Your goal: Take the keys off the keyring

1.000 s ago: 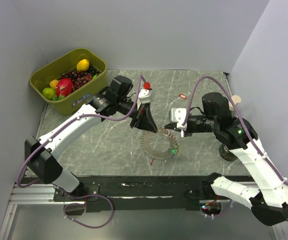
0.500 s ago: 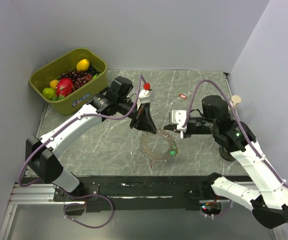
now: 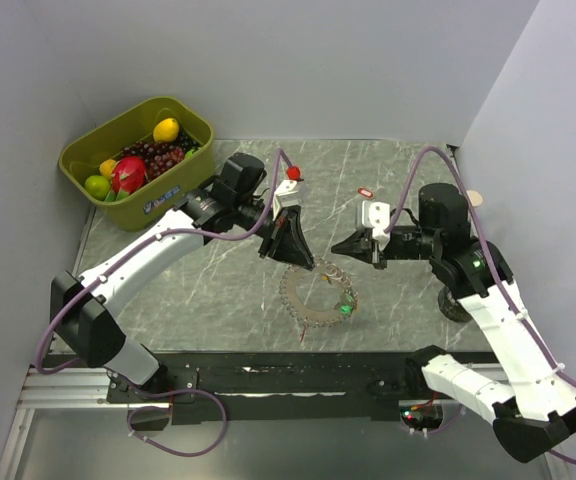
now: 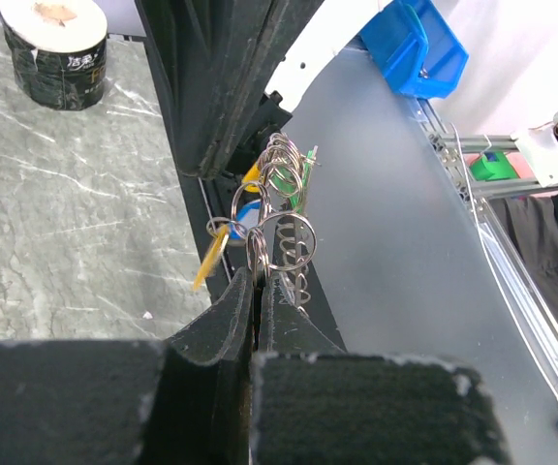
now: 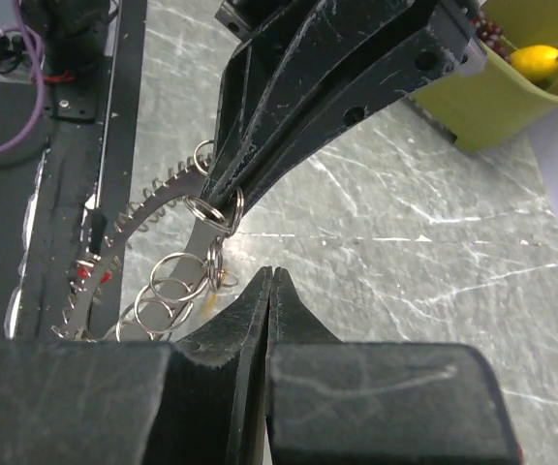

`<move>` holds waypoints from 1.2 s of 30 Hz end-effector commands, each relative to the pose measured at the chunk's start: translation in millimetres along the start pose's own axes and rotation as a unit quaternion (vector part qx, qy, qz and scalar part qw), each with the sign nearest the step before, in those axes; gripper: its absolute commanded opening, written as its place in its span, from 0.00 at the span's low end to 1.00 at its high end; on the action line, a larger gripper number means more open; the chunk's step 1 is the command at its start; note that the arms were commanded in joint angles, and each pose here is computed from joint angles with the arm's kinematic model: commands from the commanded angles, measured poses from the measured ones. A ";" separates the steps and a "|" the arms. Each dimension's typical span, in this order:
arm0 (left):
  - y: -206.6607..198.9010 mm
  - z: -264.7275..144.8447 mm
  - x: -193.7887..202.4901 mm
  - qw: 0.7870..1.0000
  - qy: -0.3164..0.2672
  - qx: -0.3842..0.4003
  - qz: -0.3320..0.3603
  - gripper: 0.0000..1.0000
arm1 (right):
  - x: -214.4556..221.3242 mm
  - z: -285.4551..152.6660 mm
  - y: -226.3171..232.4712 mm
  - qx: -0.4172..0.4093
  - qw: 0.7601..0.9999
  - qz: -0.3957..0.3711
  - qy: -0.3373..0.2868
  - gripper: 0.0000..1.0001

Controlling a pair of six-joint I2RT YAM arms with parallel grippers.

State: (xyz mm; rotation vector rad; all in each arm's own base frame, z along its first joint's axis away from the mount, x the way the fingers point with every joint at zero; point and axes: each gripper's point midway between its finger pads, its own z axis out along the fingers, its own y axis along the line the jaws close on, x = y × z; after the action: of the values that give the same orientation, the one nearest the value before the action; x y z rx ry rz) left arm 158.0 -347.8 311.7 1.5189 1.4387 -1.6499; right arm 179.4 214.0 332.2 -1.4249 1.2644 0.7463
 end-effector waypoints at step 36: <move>8.7 2.2 -10.2 1.000 -0.016 -0.011 0.000 0.02 | 19.2 10.2 10.0 0.006 0.990 -0.094 0.101 0.28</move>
State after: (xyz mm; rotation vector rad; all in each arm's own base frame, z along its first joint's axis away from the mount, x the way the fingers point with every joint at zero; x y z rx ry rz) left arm 166.5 -352.5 299.5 1.4602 1.5240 -1.6376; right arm 180.1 219.1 306.1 -1.6172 1.2820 0.4868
